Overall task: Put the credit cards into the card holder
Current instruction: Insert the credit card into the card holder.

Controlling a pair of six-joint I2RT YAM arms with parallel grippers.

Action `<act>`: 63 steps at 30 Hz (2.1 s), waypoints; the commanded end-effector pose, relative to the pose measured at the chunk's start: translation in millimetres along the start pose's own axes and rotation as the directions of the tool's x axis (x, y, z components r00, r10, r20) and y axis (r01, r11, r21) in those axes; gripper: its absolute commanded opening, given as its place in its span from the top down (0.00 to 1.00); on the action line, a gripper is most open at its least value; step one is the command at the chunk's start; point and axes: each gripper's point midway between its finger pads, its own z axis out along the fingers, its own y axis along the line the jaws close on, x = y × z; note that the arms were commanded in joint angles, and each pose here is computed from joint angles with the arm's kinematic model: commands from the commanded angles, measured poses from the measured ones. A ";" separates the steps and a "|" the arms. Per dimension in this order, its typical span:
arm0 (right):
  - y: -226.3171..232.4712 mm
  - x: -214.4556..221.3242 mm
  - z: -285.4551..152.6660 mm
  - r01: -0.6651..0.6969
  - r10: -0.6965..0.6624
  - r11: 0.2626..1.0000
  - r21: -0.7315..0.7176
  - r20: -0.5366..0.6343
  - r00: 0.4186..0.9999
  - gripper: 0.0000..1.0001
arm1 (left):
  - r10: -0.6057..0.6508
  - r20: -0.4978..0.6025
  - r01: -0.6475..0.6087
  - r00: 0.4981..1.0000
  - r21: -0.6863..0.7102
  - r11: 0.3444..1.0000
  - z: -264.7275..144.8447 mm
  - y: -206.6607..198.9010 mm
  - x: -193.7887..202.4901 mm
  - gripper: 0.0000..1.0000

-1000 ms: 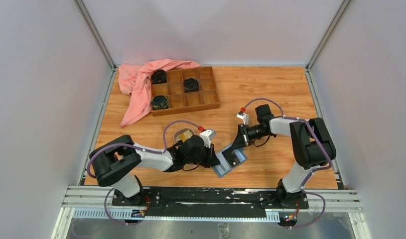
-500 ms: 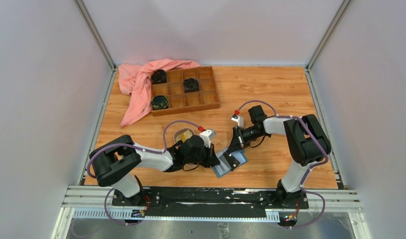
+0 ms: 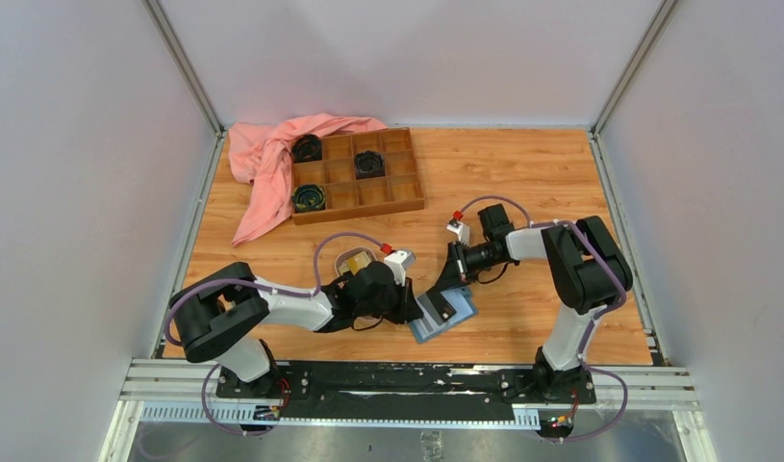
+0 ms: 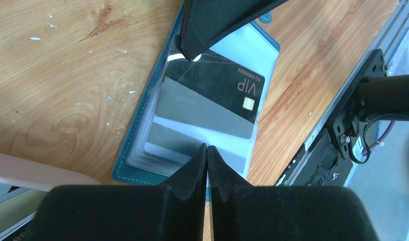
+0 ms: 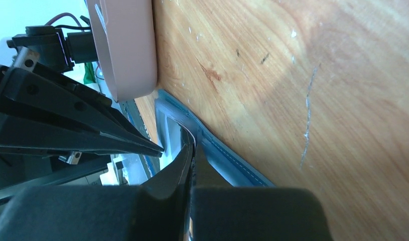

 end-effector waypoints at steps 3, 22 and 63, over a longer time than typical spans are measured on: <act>3.2 1.4 2.2 0.009 -0.008 1.000 -0.018 0.074 0.997 1.00 | 0.015 -0.012 -0.016 1.000 -0.054 0.998 -3.4 9.9 5.0 0.92; 7.4 7.9 5.0 0.036 -0.035 0.999 -0.006 0.088 0.996 1.00 | -0.068 0.083 0.066 0.994 0.025 0.998 -40.4 -14.9 -10.9 0.60; 36.3 -3.7 -0.4 0.229 -0.228 0.973 0.013 -0.024 0.973 0.47 | -0.067 -0.081 0.055 0.994 -0.135 0.989 -5.2 7.9 33.4 0.86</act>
